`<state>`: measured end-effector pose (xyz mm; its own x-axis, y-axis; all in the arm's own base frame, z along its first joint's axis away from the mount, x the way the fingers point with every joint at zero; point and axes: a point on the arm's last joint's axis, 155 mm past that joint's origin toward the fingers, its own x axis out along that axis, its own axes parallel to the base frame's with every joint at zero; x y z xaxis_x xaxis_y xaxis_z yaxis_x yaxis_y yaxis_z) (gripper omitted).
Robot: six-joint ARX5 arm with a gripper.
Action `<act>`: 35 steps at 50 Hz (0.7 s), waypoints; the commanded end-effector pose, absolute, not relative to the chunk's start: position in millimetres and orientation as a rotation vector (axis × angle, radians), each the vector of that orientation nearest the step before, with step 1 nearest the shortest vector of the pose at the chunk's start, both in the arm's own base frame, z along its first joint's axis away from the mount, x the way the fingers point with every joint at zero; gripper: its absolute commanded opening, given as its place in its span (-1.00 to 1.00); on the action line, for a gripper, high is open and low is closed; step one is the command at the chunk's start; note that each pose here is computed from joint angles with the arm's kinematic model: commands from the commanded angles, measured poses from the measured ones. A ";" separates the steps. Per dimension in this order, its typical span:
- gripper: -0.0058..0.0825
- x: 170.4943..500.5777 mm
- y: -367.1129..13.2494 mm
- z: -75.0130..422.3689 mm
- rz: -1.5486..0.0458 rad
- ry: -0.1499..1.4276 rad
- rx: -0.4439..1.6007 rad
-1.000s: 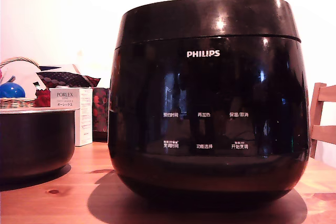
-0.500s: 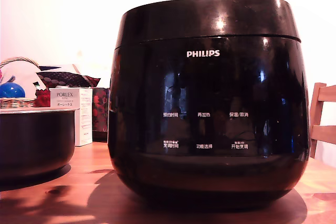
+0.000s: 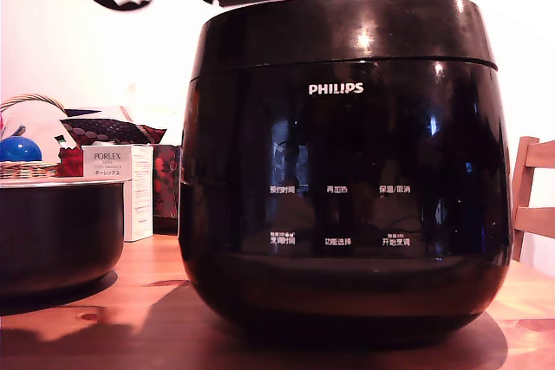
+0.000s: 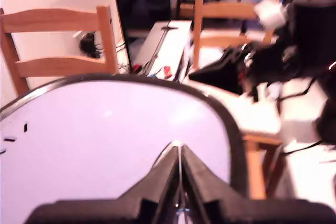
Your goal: Open the rice cooker by pressing the large metal button on the top of its lid with medium force
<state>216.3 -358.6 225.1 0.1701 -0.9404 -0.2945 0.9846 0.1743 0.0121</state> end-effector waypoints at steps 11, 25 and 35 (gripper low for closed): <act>-0.91 225.4 -361.5 193.0 -1.343 0.326 0.267; -0.91 216.8 -351.3 165.6 -1.351 0.431 0.334; -0.91 215.5 -343.7 152.4 -1.328 0.496 0.356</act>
